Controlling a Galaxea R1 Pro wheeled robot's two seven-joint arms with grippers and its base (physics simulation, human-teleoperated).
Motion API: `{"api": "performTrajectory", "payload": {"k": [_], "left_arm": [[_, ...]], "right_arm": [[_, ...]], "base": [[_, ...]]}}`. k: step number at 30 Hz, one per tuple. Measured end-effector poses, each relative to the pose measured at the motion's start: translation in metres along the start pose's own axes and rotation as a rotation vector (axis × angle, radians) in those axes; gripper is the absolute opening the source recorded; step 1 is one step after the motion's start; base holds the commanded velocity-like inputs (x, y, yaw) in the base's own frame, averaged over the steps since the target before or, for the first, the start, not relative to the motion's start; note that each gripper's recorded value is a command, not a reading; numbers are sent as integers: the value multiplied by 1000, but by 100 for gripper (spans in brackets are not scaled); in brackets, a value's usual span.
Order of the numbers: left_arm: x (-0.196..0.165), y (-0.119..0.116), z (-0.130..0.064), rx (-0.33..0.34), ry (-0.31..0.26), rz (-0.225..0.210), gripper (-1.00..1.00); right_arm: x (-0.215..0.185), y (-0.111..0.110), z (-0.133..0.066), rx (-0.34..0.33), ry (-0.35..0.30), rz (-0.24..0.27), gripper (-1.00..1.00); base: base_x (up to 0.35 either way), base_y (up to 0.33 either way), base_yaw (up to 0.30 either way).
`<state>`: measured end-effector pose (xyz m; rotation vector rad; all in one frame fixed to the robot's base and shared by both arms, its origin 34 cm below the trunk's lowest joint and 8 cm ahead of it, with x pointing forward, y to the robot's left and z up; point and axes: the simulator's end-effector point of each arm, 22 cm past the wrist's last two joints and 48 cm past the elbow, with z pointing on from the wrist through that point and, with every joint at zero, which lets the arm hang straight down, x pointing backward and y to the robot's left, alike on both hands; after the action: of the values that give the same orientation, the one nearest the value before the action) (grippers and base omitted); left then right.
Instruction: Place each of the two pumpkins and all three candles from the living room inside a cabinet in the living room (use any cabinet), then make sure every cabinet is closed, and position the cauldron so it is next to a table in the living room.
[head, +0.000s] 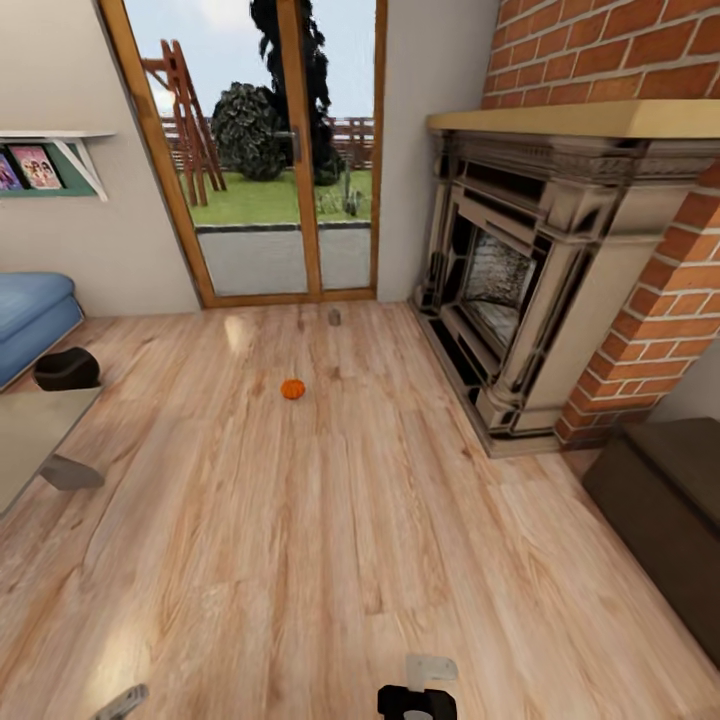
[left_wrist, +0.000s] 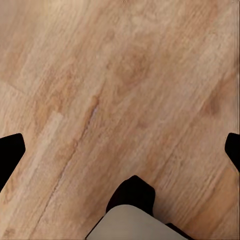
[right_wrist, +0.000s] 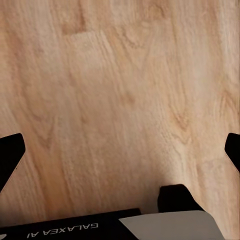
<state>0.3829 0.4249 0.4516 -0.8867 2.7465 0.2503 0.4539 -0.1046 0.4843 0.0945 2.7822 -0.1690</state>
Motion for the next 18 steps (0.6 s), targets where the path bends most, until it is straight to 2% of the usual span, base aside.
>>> {"api": "performTrajectory", "payload": {"k": [7, 18], "left_arm": [[-3, -4, -1, 8, -15, -4, 100], [-3, -5, -2, 9, -16, -5, 100]], "right_arm": [[-3, 0, -1, 1, -9, 0, 100], [-3, 0, -1, -1, -9, -2, 100]], "base": [[323, -62, 174], [326, -92, 10]]}}
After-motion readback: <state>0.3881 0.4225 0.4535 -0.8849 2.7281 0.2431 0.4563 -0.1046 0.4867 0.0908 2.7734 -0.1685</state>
